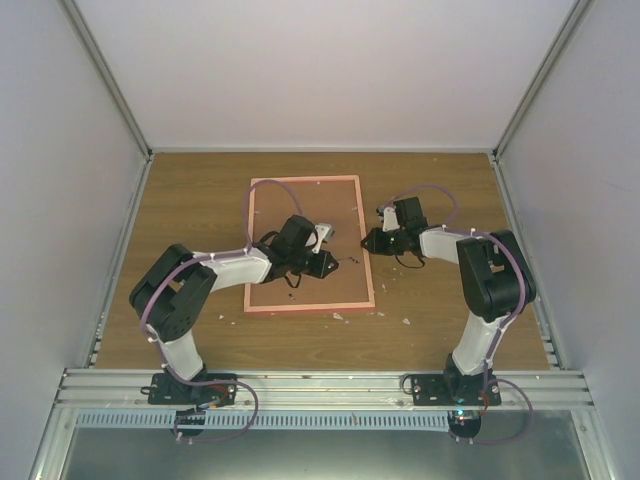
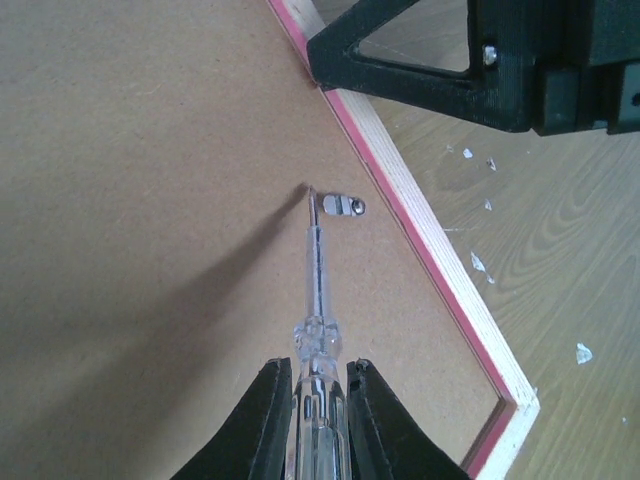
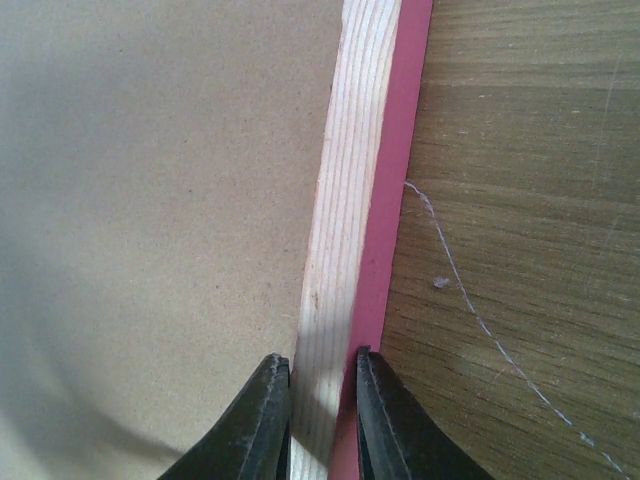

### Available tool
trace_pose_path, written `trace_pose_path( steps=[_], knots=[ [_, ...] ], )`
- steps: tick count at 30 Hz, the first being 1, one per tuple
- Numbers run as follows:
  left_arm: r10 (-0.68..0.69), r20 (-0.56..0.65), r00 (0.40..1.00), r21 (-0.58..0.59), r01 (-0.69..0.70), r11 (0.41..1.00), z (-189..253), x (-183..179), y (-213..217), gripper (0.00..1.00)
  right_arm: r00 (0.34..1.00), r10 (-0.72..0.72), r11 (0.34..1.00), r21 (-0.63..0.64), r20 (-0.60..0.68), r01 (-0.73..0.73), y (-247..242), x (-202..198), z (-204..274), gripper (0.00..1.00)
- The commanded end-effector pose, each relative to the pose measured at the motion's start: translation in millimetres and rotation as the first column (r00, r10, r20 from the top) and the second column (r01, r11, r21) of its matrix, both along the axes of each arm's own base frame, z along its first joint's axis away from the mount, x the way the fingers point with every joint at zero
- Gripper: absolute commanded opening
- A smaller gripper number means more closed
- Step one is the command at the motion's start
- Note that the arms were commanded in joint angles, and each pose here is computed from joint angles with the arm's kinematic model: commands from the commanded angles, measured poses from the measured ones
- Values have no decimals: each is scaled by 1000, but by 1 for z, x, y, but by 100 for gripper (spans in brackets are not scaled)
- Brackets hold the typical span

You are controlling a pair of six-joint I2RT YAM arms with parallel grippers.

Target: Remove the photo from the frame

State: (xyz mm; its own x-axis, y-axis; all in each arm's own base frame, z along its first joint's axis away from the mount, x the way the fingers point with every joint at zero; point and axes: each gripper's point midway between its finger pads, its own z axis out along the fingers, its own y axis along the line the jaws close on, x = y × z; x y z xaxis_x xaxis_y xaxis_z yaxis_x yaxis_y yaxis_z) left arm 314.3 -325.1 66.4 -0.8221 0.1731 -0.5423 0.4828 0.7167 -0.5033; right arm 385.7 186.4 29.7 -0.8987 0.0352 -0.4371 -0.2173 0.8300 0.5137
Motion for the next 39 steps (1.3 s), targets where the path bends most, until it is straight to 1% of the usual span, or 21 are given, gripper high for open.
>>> trace_pose_path(
  steps=[1,5,10,20,22,25,29,31,34,39],
  knots=[
    [24,77,997,-68,-19,998,33,4,3,0,999,36,998,-47,-20,-37,0,-14,-10,4],
    [29,81,996,-88,-22,996,41,5,9,0,998,55,996,-70,-25,-57,3,-20,-10,1],
    [42,92,995,-99,-33,994,48,5,18,0,996,86,993,-83,-38,-89,5,-36,-7,1],
    [55,104,993,-102,-44,994,51,11,23,0,989,113,990,-74,-93,-120,2,-91,-2,1],
    [55,101,993,-101,-45,994,50,13,22,0,989,106,992,-64,-99,-113,1,-99,-1,2],
    [50,93,994,-101,-40,994,47,17,18,0,990,102,993,-49,-96,-107,1,-105,4,9],
    [46,88,995,-99,-37,994,44,22,14,0,994,100,993,-58,-46,-103,1,-96,17,24],
    [45,94,995,-97,-36,995,45,27,11,0,996,92,992,-79,-15,-93,1,-83,23,29],
    [46,96,994,-85,-38,996,41,33,8,0,996,85,991,-109,31,-81,4,-58,32,31],
    [37,92,995,-73,-31,997,36,40,4,0,994,61,987,-154,89,-47,4,-24,33,31]
  ],
)
